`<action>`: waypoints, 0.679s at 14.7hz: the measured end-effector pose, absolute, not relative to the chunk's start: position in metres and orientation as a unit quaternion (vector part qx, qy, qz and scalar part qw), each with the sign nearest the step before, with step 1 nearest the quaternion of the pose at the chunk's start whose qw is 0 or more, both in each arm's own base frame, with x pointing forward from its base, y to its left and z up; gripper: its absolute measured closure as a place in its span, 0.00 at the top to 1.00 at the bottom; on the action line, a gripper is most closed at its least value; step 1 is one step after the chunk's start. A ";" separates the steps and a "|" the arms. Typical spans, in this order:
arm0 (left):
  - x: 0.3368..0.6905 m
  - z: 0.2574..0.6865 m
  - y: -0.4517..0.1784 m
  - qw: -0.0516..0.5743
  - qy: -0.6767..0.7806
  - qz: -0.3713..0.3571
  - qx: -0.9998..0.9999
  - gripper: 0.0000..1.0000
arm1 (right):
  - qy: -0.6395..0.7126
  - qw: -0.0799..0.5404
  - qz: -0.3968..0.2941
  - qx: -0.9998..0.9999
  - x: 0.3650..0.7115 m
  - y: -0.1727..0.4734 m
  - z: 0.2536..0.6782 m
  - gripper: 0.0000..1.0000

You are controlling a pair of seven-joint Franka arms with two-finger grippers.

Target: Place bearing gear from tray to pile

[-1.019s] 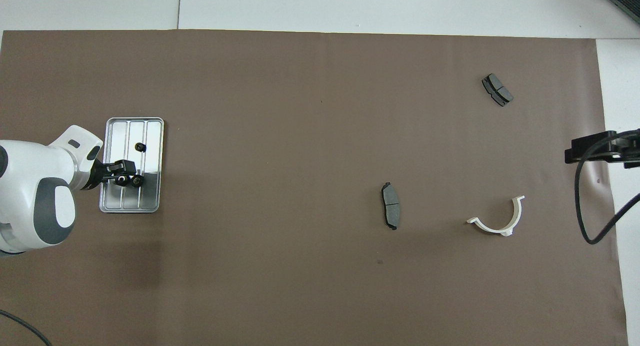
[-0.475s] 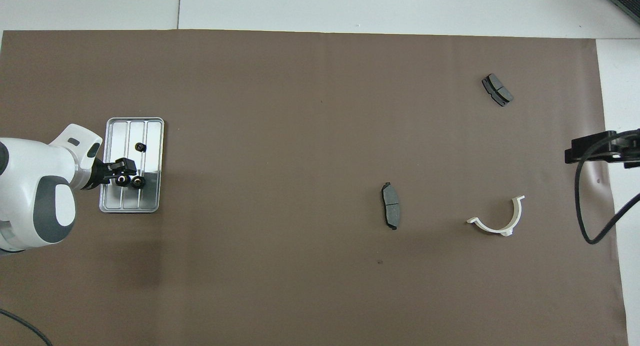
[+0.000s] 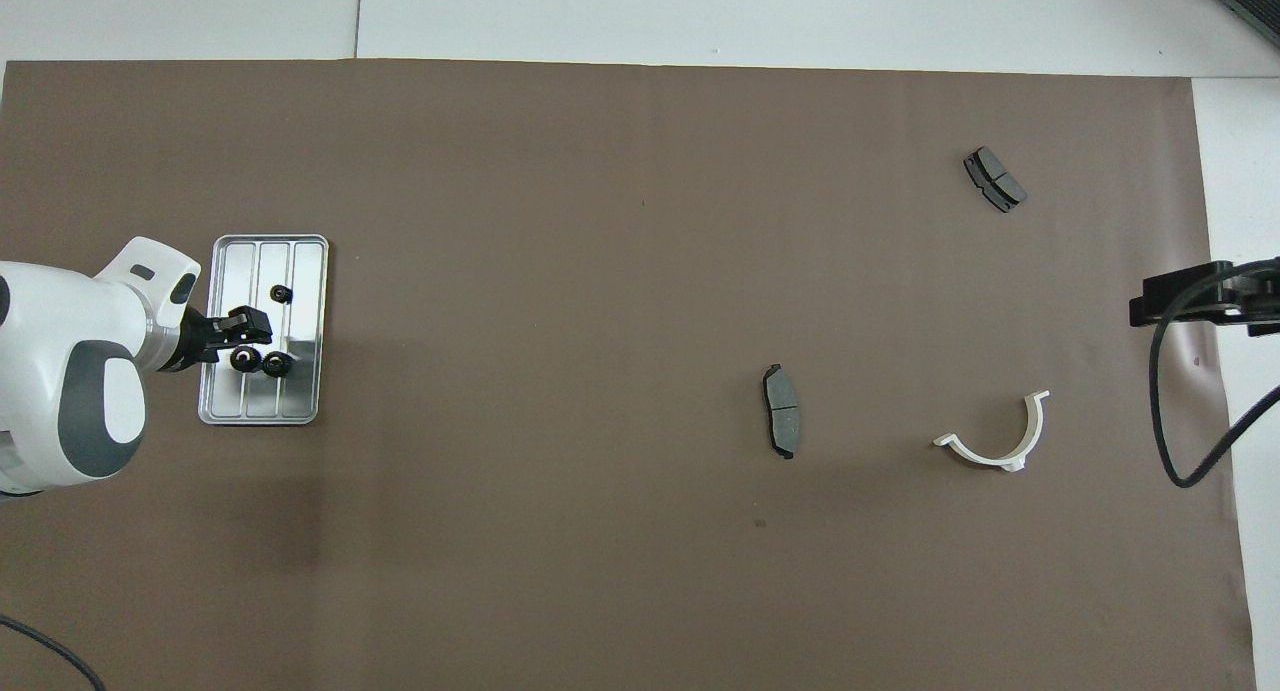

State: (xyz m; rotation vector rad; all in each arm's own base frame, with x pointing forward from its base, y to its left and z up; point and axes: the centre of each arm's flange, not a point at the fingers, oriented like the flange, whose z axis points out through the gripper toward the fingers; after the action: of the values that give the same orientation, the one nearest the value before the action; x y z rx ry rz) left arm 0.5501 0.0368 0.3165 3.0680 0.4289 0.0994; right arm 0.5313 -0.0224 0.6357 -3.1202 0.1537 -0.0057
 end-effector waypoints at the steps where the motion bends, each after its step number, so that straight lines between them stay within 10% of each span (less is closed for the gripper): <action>1: 0.550 0.316 0.037 0.021 0.141 0.031 0.989 0.70 | 0.049 0.009 -0.002 -0.999 0.531 -0.022 0.636 1.00; 10: 0.545 0.310 0.039 0.021 0.170 0.025 0.985 0.68 | 0.049 0.009 -0.002 -0.999 0.531 -0.022 0.636 1.00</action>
State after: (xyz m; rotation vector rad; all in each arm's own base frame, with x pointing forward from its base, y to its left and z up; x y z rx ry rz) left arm 0.5449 0.0392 0.3097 3.0535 0.5272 0.0786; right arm 0.5313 -0.0224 0.6357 -3.1202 0.1537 -0.0057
